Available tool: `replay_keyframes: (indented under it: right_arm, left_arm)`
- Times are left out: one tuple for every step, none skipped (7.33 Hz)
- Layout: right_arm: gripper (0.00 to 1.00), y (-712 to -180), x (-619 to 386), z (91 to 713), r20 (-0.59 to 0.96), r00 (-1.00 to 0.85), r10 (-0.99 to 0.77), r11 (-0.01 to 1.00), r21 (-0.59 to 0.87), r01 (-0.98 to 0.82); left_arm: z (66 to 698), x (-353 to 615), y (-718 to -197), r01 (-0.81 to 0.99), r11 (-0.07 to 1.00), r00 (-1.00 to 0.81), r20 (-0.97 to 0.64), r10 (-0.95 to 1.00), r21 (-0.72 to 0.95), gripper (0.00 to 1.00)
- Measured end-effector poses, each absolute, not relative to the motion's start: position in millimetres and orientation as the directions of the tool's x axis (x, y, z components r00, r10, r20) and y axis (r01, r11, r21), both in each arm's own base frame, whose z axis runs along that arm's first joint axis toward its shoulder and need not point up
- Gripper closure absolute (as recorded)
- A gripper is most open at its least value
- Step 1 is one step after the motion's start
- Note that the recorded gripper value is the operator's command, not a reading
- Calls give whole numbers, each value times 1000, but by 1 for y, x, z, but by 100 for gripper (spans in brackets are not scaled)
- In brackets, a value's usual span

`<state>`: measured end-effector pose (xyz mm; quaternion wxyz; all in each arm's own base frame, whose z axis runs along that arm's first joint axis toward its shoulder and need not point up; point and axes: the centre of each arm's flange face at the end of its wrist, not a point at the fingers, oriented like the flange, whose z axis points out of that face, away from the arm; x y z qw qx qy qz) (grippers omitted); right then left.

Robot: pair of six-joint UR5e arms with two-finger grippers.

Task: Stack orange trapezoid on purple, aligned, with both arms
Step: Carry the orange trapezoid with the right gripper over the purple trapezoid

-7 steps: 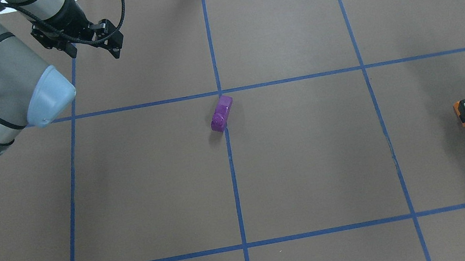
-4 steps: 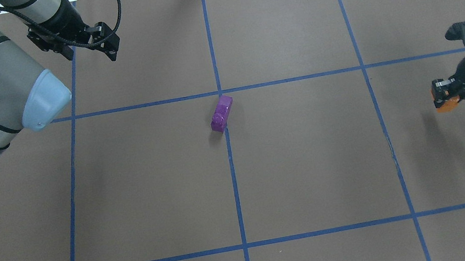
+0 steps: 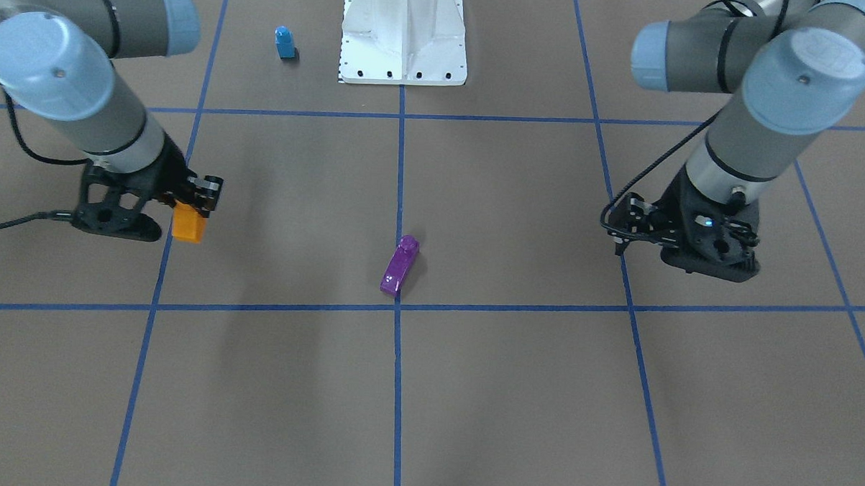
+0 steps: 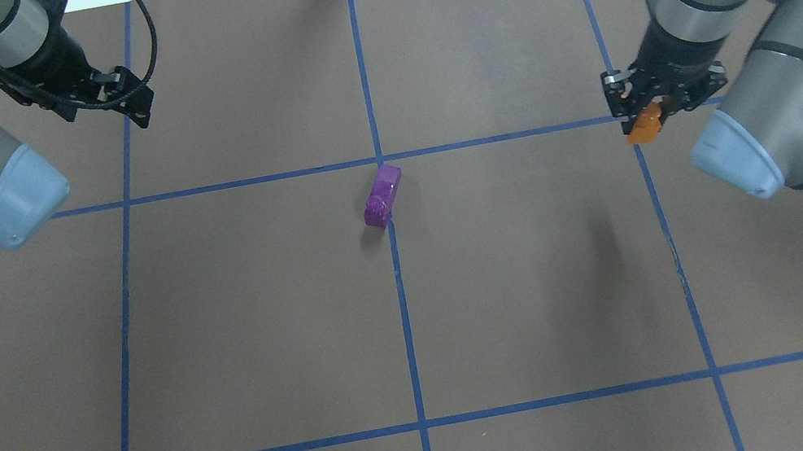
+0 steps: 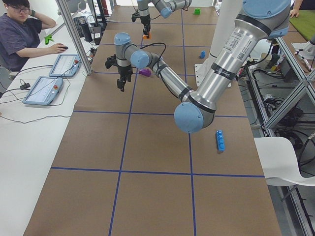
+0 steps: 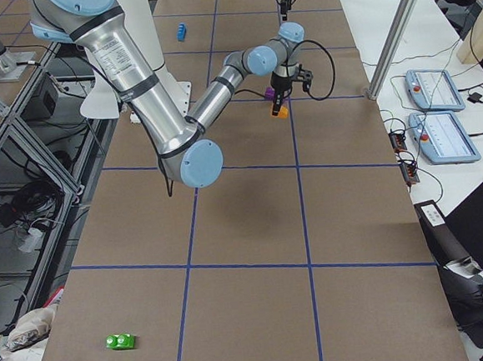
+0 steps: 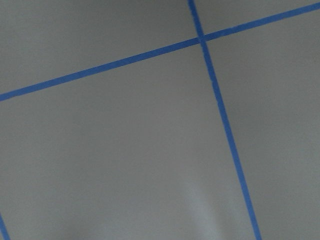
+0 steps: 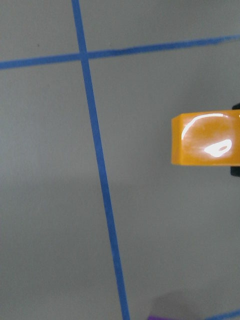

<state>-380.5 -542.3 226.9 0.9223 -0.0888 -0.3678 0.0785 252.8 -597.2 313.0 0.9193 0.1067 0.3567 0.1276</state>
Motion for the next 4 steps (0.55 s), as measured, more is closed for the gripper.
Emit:
replay_keyframes:
  right_arm:
    - [100,-549,-427,182,652,710,266,956,-271,-110]
    - [100,-552,-475,149,645,702,303,946,-295,-138]
    - [100,-551,-516,134,650,681,339,937,-301,-179]
    - [100,-547,-550,133,653,653,383,922,-306,-235]
  left_arm:
    - [344,227,-598,-178,942,726,-608,322,285,0]
    - [370,204,-597,-192,941,737,-592,326,279,0]
    - [388,188,-596,-198,942,745,-583,324,270,0]
    - [400,180,-595,-199,945,751,-579,318,260,0]
